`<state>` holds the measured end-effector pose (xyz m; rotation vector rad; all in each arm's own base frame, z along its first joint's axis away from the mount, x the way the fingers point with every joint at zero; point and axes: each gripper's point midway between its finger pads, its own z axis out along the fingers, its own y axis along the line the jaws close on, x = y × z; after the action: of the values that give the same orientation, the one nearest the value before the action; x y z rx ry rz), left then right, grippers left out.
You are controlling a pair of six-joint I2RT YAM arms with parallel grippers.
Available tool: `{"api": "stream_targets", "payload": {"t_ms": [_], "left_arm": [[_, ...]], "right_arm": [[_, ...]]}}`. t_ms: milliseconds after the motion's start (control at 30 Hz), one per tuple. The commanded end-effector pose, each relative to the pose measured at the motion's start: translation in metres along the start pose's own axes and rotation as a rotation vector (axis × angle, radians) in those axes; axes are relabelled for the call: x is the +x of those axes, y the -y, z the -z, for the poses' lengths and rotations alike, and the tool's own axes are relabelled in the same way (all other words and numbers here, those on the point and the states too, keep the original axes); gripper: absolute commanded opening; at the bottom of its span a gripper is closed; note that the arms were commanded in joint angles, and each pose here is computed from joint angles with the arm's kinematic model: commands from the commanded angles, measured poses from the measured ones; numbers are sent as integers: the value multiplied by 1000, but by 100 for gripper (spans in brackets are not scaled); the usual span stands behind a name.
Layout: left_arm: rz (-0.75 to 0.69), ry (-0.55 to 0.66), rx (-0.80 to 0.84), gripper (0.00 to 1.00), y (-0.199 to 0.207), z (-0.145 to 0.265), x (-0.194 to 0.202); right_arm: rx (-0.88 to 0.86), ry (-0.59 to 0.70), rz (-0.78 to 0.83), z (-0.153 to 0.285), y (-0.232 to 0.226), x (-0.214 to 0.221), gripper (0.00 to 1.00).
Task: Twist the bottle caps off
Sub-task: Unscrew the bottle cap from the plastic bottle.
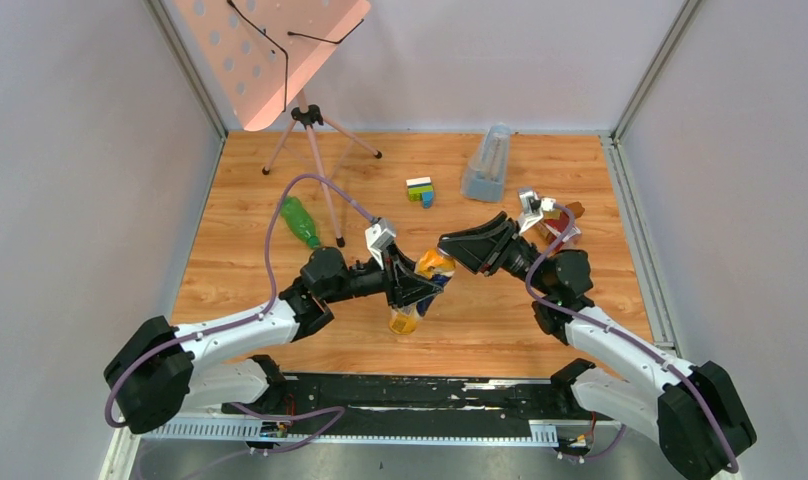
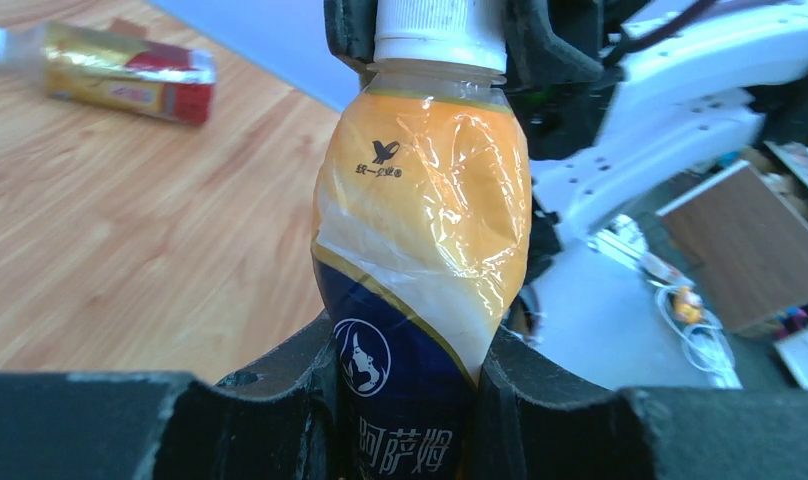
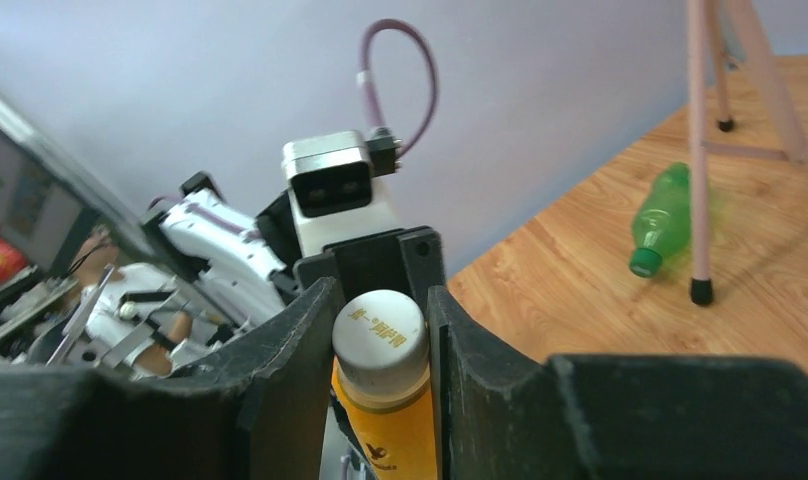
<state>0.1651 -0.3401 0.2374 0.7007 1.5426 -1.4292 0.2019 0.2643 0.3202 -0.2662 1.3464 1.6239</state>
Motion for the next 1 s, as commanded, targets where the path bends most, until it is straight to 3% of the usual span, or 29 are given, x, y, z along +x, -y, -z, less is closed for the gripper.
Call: {"api": "stream_targets", "payload": {"t_ms": [0, 400, 600, 633, 700, 733, 767, 800, 833, 867, 900, 933, 967], "left_arm": [[24, 185, 76, 0, 8, 3, -49], [-27, 204, 425, 0, 63, 9, -60], [-15, 176, 512, 0, 72, 10, -55], [-20, 172, 502, 0, 70, 10, -53], [-33, 147, 452, 0, 61, 7, -47], [-2, 94, 394, 0, 53, 6, -39], [-65, 92, 342, 0, 43, 2, -38], [-23, 8, 257, 0, 33, 5, -24], [-120, 11, 176, 0, 18, 2, -28], [-75, -99, 75, 0, 5, 11, -7], [-172, -98, -18, 0, -10, 11, -16], [-142, -204, -100, 0, -21, 24, 4], [-217, -221, -165, 0, -32, 26, -4]], "right_arm": [[-384, -146, 89, 23, -82, 15, 0], [-593, -426, 212, 48, -107, 39, 0], [-600, -478, 213, 49, -102, 41, 2], [-551, -462, 189, 45, -94, 36, 15], [-423, -400, 144, 36, -75, 24, 53], [-352, -364, 141, 32, -66, 18, 65], [-264, -341, 124, 29, -55, 14, 72], [-181, -296, 158, 25, -49, 5, 77], [-83, -274, 176, 23, -38, -1, 80], [3, -261, 182, 24, -27, -5, 82], [93, -242, 186, 24, -16, -11, 83], [174, -242, 181, 26, -4, -14, 83], [219, -248, 175, 27, 1, -16, 83]]}}
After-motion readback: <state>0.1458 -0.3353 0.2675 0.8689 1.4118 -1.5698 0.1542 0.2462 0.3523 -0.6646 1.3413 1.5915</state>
